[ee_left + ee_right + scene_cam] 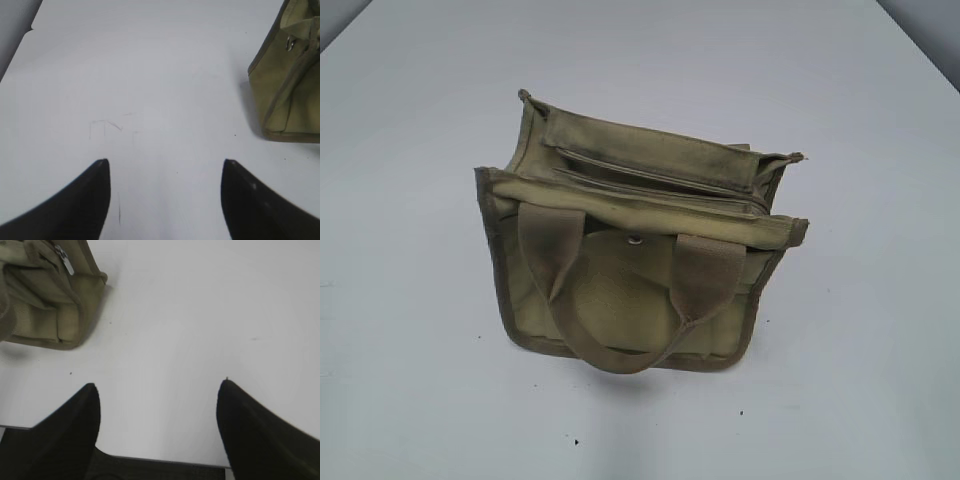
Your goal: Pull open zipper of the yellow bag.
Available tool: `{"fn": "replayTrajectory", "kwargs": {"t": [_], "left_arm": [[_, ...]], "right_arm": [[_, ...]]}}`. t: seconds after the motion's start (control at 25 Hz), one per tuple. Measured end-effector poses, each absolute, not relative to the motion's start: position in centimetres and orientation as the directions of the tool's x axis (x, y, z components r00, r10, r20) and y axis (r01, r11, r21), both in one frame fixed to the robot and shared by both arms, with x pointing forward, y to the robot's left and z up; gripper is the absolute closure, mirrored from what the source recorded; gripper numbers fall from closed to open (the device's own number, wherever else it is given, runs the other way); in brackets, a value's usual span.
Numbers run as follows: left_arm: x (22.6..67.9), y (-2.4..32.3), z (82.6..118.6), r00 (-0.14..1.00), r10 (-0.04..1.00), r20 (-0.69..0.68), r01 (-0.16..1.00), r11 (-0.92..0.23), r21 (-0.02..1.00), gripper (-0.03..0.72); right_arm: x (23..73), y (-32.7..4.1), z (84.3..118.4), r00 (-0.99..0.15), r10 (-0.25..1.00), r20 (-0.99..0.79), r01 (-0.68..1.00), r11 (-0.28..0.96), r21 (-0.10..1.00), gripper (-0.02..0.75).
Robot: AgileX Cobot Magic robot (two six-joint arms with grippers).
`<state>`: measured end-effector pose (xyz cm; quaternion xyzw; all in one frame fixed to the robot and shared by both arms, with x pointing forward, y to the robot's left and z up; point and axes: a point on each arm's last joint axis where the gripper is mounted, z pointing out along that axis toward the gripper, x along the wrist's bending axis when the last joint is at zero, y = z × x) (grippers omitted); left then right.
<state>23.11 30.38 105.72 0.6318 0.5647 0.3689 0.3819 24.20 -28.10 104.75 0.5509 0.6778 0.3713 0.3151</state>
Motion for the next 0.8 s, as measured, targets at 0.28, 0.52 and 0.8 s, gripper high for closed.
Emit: {"fn": "replayTrajectory", "kwargs": {"t": [0.28,0.52,0.8], "left_arm": [[23.11,30.38,105.72,0.09,0.995,0.034,0.432,-0.07,0.899,0.16],[23.11,30.38,105.72,0.09,0.995,0.034,0.432,-0.07,0.899,0.16],[23.11,30.38,105.72,0.09,0.995,0.034,0.432,-0.07,0.899,0.16]], "right_arm": [[23.25,-27.63,104.84,-0.223,0.975,0.012,0.455,0.094,0.885,0.177],[23.28,-27.52,104.94,-0.229,0.973,0.023,0.446,0.084,0.891,0.177],[23.3,-27.51,104.99,-0.229,0.973,0.024,0.442,0.082,0.893,0.177]]}}
